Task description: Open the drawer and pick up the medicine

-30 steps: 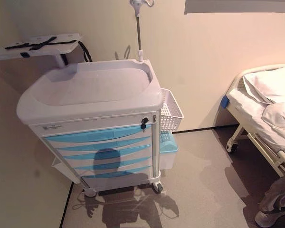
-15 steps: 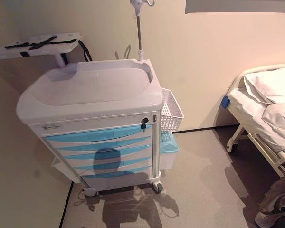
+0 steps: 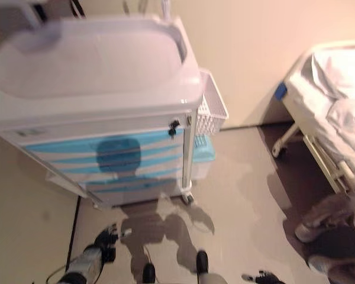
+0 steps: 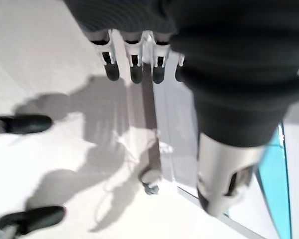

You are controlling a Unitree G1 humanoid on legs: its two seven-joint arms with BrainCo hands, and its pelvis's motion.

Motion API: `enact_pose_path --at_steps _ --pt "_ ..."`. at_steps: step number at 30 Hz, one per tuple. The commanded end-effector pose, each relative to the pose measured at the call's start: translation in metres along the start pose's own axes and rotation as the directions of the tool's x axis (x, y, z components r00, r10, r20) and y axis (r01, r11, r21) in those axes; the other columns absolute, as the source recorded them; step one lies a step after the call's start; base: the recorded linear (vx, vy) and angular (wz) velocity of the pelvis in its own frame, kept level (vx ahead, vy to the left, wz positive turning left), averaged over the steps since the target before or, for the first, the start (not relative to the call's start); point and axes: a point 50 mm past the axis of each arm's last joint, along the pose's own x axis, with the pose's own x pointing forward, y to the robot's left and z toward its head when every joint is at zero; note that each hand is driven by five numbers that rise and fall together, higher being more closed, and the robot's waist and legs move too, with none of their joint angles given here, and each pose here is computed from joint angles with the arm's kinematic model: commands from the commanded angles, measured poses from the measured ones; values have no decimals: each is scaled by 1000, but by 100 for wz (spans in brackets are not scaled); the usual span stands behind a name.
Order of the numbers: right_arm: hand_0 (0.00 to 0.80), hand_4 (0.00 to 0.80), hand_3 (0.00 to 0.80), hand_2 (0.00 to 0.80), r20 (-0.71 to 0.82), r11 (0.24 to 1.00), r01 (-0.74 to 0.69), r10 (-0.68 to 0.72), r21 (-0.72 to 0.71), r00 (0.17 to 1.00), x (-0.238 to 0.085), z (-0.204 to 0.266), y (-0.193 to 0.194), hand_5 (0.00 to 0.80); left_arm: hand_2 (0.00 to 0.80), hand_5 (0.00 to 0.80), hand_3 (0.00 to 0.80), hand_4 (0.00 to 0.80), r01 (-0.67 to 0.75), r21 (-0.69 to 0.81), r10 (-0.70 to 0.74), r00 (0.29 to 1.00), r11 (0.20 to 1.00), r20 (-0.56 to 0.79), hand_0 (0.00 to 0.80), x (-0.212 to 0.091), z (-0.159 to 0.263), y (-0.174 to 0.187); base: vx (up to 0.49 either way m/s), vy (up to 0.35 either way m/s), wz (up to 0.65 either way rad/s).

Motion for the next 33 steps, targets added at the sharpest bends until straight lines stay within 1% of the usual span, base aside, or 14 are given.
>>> enact_pose_path --at_steps 1,4,6,8,9,10,12,14,17,19,23,28,32,33 --pt "0 0 0 0 36 1000 15 -15 -5 999 1 11 3 0 0 0 0 0 -2 -99 19 986 995 165 0 6 46 -5 -73 10 -1" --pt "0 0 0 0 79 1000 24 -25 9 997 2 24 2 0 0 0 0 0 54 -159 -14 970 986 242 0 6 70 -19 -33 6 0" --pt "0 0 0 0 86 1000 23 -24 11 996 2 26 3 0 0 0 0 0 69 -174 -22 966 982 257 0 6 74 -22 0 0 0" --pt "0 0 0 0 123 1000 23 -25 19 992 2 37 3 0 0 0 0 0 122 -229 -40 942 966 333 0 4 98 -32 -42 5 0" --pt "0 0 0 0 123 1000 23 -25 19 992 2 37 3 0 0 0 0 0 122 -229 -40 942 966 333 0 4 98 -32 -75 -1 2" --pt "0 0 0 0 148 999 21 -25 29 989 1 44 3 0 0 0 0 0 154 -258 -46 923 954 382 0 2 114 -37 -74 -2 6" --pt "0 0 0 0 160 999 20 -25 30 987 1 48 4 0 0 0 0 0 173 -279 -46 911 944 410 0 0 124 -40 -78 -6 9" --pt "0 0 0 0 188 999 20 -28 47 982 1 56 5 0 0 0 0 0 225 -317 -47 874 921 484 0 -5 150 -48 -84 -13 14" --pt "0 0 0 0 202 998 21 -31 52 979 0 60 5 0 0 0 0 0 237 -339 -36 862 910 506 0 -7 159 -47 -40 -9 6" --pt "0 0 0 0 207 998 23 -35 59 978 0 61 5 0 0 0 0 0 271 -384 -22 840 883 543 0 -11 173 -49 -22 -8 0" --pt "0 0 0 0 210 998 17 -30 62 977 0 62 6 0 0 0 0 0 280 -403 -13 834 871 552 0 -12 177 -48 -5 -2 1" --pt "0 0 0 0 214 998 15 -28 62 976 0 61 5 0 0 0 0 0 350 -489 15 801 799 598 0 -17 191 -45 0 0 0" --pt "0 0 0 0 216 998 11 -24 60 976 0 61 4 0 0 0 0 0 389 -518 25 782 762 623 0 -20 198 -43 -13 -10 3" --pt "0 0 0 0 220 998 8 -21 58 975 0 61 4 0 0 0 0 0 414 -523 25 766 746 642 0 -23 203 -42 0 0 0"
